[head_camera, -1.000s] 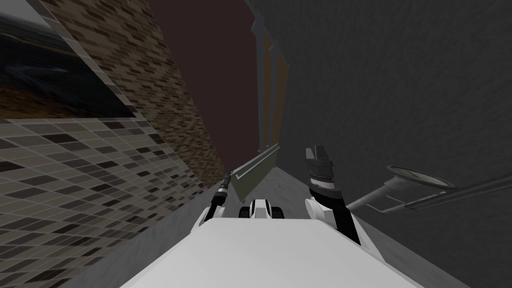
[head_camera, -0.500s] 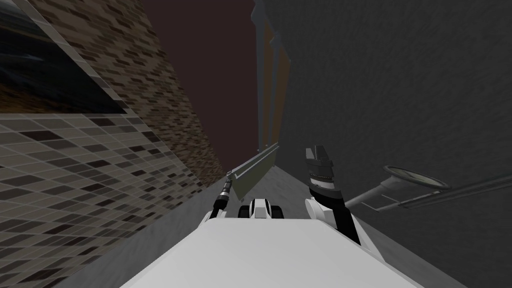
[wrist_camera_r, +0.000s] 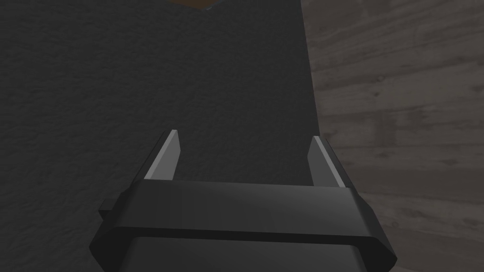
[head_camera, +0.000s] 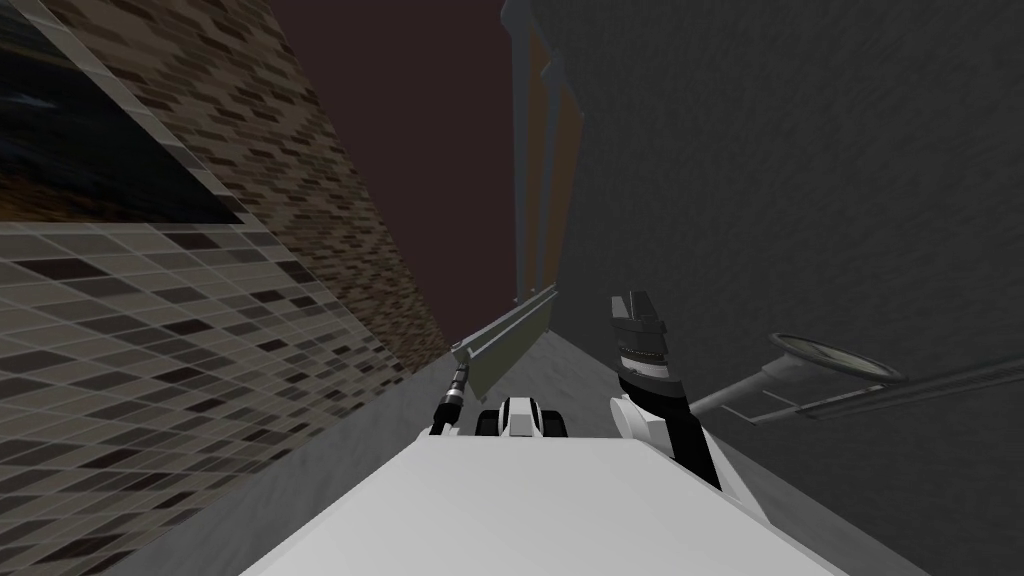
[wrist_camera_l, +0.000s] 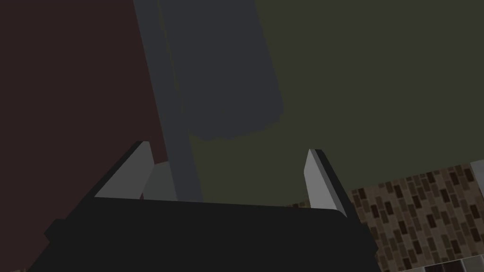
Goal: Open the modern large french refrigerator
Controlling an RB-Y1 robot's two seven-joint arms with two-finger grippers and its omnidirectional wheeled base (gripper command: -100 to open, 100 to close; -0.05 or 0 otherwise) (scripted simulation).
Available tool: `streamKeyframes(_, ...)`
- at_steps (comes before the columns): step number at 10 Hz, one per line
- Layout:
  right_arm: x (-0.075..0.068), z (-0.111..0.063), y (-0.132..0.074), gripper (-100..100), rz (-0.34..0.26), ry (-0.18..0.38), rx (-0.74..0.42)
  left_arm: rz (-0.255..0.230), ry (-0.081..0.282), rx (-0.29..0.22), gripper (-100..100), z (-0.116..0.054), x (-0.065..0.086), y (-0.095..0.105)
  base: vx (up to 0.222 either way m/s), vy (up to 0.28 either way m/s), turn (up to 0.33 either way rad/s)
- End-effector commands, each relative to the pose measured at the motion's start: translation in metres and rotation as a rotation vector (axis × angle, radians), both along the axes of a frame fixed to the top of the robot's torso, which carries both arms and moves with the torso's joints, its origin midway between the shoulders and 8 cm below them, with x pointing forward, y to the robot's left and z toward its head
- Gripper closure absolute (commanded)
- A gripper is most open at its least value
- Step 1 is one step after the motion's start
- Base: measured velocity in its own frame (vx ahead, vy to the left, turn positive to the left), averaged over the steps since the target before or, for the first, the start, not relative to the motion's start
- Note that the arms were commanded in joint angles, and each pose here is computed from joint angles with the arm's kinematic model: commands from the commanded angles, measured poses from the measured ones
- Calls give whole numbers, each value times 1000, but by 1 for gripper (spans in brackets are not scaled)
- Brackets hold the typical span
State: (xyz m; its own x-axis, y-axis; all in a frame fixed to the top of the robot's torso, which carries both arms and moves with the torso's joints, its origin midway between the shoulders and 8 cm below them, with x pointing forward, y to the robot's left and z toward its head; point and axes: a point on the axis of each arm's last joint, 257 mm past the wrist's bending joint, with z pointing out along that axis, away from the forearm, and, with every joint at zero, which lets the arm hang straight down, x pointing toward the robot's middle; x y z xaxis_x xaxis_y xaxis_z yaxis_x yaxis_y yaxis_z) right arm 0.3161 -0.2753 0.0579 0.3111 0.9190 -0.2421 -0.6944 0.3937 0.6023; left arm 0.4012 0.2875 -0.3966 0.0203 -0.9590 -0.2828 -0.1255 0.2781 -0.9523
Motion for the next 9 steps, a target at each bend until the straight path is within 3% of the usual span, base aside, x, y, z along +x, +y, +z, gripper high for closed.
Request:
streamKeyframes(1, 0, 0, 0, 0, 0, 0, 0, 15, 33, -60, -100, -18, -5, -23, -4, -15, 1)
streamKeyframes(3, 0, 0, 0, 0, 0, 0, 0, 12, 28, -50, -100, -17, -5, -19, -1, -4, 0)
streamKeyframes(4, 0, 0, 0, 0, 0, 0, 0, 12, 28, -50, 100, -17, -5, -19, 0, 0, 0)
streamKeyframes(9, 0, 0, 0, 0, 0, 0, 0, 6, 30, -49, 100, -13, -8, -28, -120, -103, 10)
